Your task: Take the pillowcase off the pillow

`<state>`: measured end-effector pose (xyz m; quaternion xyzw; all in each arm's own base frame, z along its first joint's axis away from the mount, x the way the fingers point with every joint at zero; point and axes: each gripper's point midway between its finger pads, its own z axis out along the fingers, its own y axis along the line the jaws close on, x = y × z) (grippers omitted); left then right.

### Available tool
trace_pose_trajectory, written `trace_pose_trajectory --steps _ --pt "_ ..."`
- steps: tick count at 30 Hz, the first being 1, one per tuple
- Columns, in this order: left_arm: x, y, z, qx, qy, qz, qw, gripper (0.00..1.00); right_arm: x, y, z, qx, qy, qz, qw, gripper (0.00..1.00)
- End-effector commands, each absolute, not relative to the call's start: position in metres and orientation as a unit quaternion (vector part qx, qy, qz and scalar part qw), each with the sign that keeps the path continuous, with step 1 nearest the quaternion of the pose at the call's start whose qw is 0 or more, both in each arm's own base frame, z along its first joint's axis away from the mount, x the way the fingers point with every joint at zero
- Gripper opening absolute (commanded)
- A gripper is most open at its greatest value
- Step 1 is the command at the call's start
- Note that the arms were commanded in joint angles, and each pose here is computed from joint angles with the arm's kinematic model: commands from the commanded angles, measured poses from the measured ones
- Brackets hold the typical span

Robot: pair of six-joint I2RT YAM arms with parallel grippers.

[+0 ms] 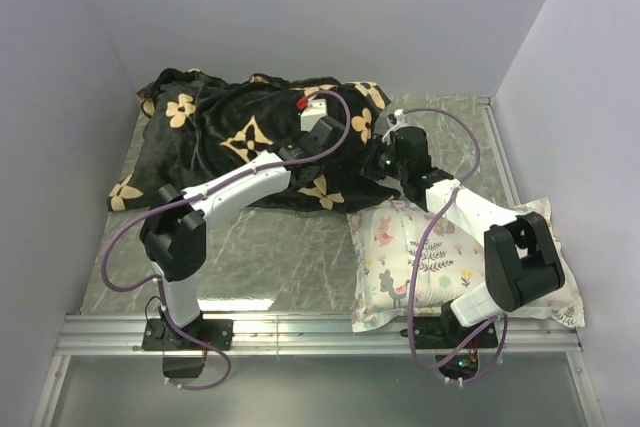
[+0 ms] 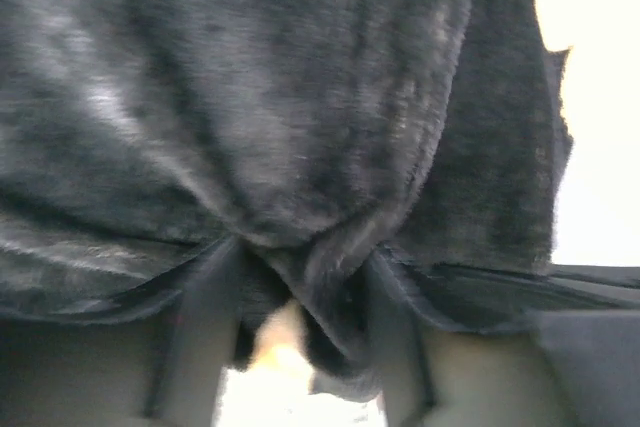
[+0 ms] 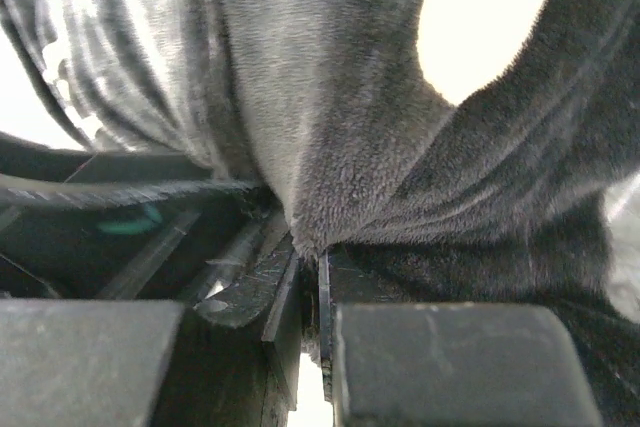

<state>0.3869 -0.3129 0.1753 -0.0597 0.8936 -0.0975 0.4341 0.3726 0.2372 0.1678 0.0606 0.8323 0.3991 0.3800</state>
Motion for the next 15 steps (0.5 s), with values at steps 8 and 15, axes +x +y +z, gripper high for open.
trace_pose_trajectory --steps 8,15 --pt "0.384 -0.249 0.226 -0.141 0.856 -0.034 0.496 0.09 0.384 0.205 0.166 0.069 0.837 0.352 0.413 0.0" --pt "0.368 -0.161 0.206 -0.215 0.85 -0.006 0.481 0.0 0.392 0.168 0.155 0.101 0.856 0.277 0.424 0.0"
